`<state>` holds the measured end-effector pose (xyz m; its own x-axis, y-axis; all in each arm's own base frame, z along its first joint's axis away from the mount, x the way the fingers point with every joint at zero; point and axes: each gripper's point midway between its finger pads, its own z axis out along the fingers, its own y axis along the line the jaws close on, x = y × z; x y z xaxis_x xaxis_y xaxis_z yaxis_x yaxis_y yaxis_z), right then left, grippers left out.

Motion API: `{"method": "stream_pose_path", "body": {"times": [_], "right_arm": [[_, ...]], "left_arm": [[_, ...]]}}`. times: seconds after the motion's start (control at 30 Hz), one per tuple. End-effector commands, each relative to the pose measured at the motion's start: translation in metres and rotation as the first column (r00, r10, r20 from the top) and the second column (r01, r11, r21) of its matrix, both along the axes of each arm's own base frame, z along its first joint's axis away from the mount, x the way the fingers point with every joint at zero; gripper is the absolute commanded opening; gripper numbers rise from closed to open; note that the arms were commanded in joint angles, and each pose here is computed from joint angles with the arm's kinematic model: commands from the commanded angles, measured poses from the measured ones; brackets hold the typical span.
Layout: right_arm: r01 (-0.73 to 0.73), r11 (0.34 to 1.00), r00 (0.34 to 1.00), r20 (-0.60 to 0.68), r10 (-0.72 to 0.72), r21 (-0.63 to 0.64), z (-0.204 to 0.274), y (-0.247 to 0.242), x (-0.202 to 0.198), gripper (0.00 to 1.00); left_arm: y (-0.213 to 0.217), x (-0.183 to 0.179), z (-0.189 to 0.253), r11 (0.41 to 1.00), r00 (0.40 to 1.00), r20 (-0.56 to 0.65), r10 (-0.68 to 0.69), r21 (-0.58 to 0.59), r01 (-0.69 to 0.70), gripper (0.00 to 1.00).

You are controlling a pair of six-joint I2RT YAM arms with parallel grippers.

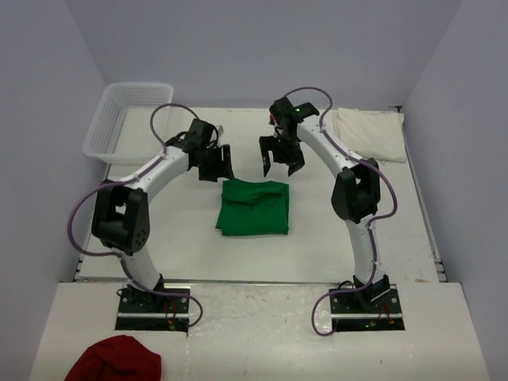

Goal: Fold and stack the t-shirts
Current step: Fold the long partially folded tshirt into a neat square, then smooth out wrinkles on the folded tshirt

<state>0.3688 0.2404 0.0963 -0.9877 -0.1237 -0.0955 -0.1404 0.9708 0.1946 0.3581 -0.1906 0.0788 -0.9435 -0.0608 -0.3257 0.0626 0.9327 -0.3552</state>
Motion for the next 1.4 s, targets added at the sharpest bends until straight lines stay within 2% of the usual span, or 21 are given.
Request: {"method": "stream_pose_path", "body": {"times": [0.0,0.03,0.1,0.17,0.2,0.23,0.27,0.3,0.33,0.37,0.43,0.5,0.63,0.77,1.07,1.37], "right_arm": [[-0.005,0.999,0.985,0.170,-0.003,0.047,0.055,0.003,0.023,0.86],[-0.004,0.999,0.986,0.168,-0.003,0.043,0.056,0.002,0.022,0.92],[-0.006,0.999,0.986,0.169,-0.001,0.041,0.065,-0.003,0.014,0.96],[-0.014,0.999,0.989,0.150,0.008,0.040,0.069,-0.009,-0.006,0.93],[-0.019,0.999,0.988,0.155,0.011,0.048,0.072,-0.009,-0.012,0.87],[-0.028,0.998,0.988,0.156,0.019,0.053,0.072,-0.010,-0.020,0.79],[-0.041,0.998,0.988,0.150,0.034,0.050,0.068,-0.011,-0.035,0.50],[-0.044,0.998,0.989,0.145,0.036,0.052,0.068,-0.012,-0.041,0.26],[-0.052,0.996,0.991,0.126,0.041,0.079,0.065,-0.008,-0.049,0.01],[-0.050,0.995,0.994,0.100,0.041,0.091,0.056,-0.009,-0.058,0.00],[-0.070,0.993,0.996,0.063,0.064,0.100,0.047,-0.002,-0.073,0.00],[-0.097,0.985,0.994,0.066,0.088,0.143,0.048,0.013,-0.080,0.00],[-0.139,0.976,0.990,-0.001,0.141,0.167,0.030,0.038,-0.102,0.00],[-0.138,0.975,0.989,-0.034,0.146,0.177,0.011,0.051,-0.107,0.00],[-0.104,0.982,0.989,-0.093,0.119,0.155,-0.025,0.045,-0.121,0.00],[-0.088,0.988,0.981,-0.160,0.108,0.131,-0.054,0.039,-0.132,0.00]], "left_arm": [[-0.001,0.041,0.084,0.999,0.944,0.329,0.021,-0.049,-0.005,0.66],[0.000,0.041,0.089,0.999,0.940,0.341,0.021,-0.052,-0.004,0.67],[-0.006,0.036,0.100,0.996,0.937,0.350,0.005,-0.084,0.027,0.68],[-0.012,0.020,0.103,0.993,0.953,0.302,-0.011,-0.110,0.046,0.66],[-0.016,0.013,0.103,0.991,0.957,0.289,-0.014,-0.121,0.051,0.64],[-0.025,-0.001,0.096,0.988,0.965,0.259,-0.045,-0.132,0.082,0.57],[-0.033,-0.012,0.099,0.982,0.964,0.255,-0.073,-0.152,0.115,0.52],[-0.037,-0.019,0.096,0.981,0.965,0.248,-0.089,-0.148,0.128,0.40],[-0.044,-0.033,0.087,0.979,0.970,0.215,-0.111,-0.143,0.144,0.10],[-0.049,-0.041,0.080,0.975,0.976,0.177,-0.127,-0.158,0.156,0.00],[-0.059,-0.061,0.062,0.967,0.986,0.074,-0.150,-0.194,0.162,0.00],[-0.064,-0.069,0.056,0.966,0.988,0.037,-0.151,-0.206,0.156,0.00],[-0.079,-0.076,0.055,0.954,0.985,0.031,-0.171,-0.244,0.173,0.00],[-0.083,-0.074,0.048,0.951,0.985,0.018,-0.172,-0.258,0.171,0.00],[-0.090,-0.063,0.008,0.953,0.982,-0.005,-0.188,-0.242,0.181,0.00],[-0.102,-0.036,-0.023,0.950,0.978,0.012,-0.206,-0.237,0.203,0.00]]}}
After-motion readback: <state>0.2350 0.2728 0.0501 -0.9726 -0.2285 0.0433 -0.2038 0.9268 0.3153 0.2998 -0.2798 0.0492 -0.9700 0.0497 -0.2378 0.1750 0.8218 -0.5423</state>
